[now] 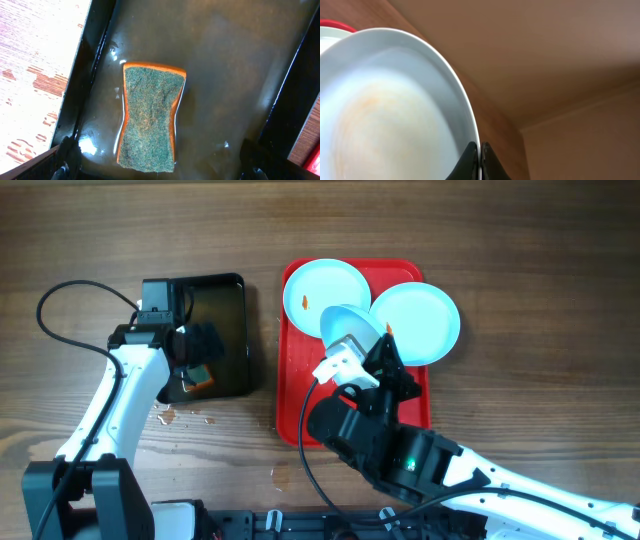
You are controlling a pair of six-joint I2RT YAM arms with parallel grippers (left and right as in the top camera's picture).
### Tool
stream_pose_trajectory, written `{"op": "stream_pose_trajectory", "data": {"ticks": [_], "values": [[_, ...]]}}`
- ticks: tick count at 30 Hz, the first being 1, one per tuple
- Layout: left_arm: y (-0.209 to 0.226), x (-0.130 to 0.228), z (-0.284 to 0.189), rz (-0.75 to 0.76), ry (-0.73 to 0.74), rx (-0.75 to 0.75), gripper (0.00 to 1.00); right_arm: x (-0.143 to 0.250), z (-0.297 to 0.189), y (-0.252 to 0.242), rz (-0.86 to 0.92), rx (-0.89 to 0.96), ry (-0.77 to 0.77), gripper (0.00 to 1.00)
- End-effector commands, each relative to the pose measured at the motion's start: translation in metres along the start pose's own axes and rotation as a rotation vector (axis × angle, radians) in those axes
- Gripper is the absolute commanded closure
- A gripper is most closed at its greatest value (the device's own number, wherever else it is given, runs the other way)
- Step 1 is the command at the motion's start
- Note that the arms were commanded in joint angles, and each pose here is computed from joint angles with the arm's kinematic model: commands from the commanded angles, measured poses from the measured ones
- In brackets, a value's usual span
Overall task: Clean dirty plates on tray and stack at the side
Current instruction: 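Carry the plate right and set it on the table beside the red tray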
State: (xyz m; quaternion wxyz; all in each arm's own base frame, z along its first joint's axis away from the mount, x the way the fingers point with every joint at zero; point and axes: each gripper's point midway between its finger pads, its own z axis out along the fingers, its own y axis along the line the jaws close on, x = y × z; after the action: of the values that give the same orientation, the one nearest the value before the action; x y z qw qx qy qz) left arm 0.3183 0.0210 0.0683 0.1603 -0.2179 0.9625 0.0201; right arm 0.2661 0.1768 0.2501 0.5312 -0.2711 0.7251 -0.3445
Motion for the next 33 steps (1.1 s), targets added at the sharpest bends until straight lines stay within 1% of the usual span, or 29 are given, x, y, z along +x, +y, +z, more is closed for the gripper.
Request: {"op": "stream_pose_trajectory", "data": {"ticks": [1,2,3,6,7,9,11,12,14,17,18,20,22,24,26,27,28,29,30,31,32,33], "values": [[0.000,0.002,0.003,0.002,0.010,0.004,0.00,-0.003,-0.002,0.018,-0.042,-0.104,-0.015,0.96],[0.000,0.002,0.003,0.001,0.010,0.004,0.00,0.003,-0.001,0.012,0.011,-0.063,0.011,0.96],[0.000,0.002,0.003,0.002,0.010,0.004,0.00,0.011,0.003,0.013,0.110,-0.073,0.038,0.96],[0.000,0.002,0.003,0.001,0.010,0.004,0.00,0.032,0.018,0.030,0.329,-0.205,0.150,0.96],[0.000,0.002,0.003,0.002,0.010,0.004,0.00,0.039,0.024,0.029,0.410,-0.232,0.190,0.96],[0.000,0.002,0.003,0.001,0.010,0.004,0.00,0.048,0.032,0.016,0.541,-0.283,0.242,0.96],[0.000,0.002,0.003,0.001,0.010,0.004,0.00,0.068,0.047,-0.009,0.733,-0.329,0.315,0.96],[0.000,0.002,0.003,0.001,0.010,0.004,0.00,0.085,0.059,-0.025,0.813,-0.321,0.361,0.96],[0.000,0.002,0.003,0.002,0.010,0.004,0.00,0.130,0.082,-0.059,0.952,-0.232,0.468,0.96],[0.000,0.002,0.003,0.002,0.010,0.004,0.00,0.203,0.105,-0.093,1.156,-0.127,0.624,0.96],[0.000,0.002,0.003,0.001,0.010,0.004,0.00,0.234,0.112,-0.104,1.229,-0.076,0.685,0.96],[0.000,0.002,0.003,0.002,0.010,0.004,0.00,0.282,0.120,-0.113,1.324,0.020,0.787,0.96],[0.000,0.002,0.003,0.002,0.010,0.004,0.00,0.326,0.123,-0.107,1.431,0.087,0.911,0.96],[0.000,0.002,0.003,0.002,0.010,0.004,0.00,0.356,0.130,-0.096,1.473,0.116,0.991,0.96],[0.000,0.002,0.003,0.002,0.010,0.004,0.00,0.367,0.139,-0.083,1.478,0.090,1.024,0.94],[0.000,0.002,0.003,0.002,0.010,0.004,0.00,0.368,0.142,-0.082,1.479,0.087,1.018,0.88],[0.000,0.002,0.003,0.002,0.010,0.004,0.00,0.362,0.146,-0.083,1.484,0.056,0.991,0.73],[0.000,0.002,0.003,0.002,0.010,0.004,0.00,0.347,0.152,-0.082,1.477,-0.041,0.926,0.60],[0.000,0.002,0.003,0.002,0.010,0.004,0.00,0.301,0.162,-0.077,1.492,-0.269,0.764,0.52],[0.000,0.002,0.003,0.002,0.010,0.004,0.00,0.265,0.162,-0.071,1.445,-0.430,0.653,0.49],[0.000,0.002,0.003,0.002,0.010,0.004,0.00,0.237,0.158,-0.061,1.373,-0.549,0.585,0.48],[0.000,0.002,0.003,0.002,0.010,0.004,0.00,0.218,0.155,-0.046,1.309,-0.619,0.568,0.46]]}}
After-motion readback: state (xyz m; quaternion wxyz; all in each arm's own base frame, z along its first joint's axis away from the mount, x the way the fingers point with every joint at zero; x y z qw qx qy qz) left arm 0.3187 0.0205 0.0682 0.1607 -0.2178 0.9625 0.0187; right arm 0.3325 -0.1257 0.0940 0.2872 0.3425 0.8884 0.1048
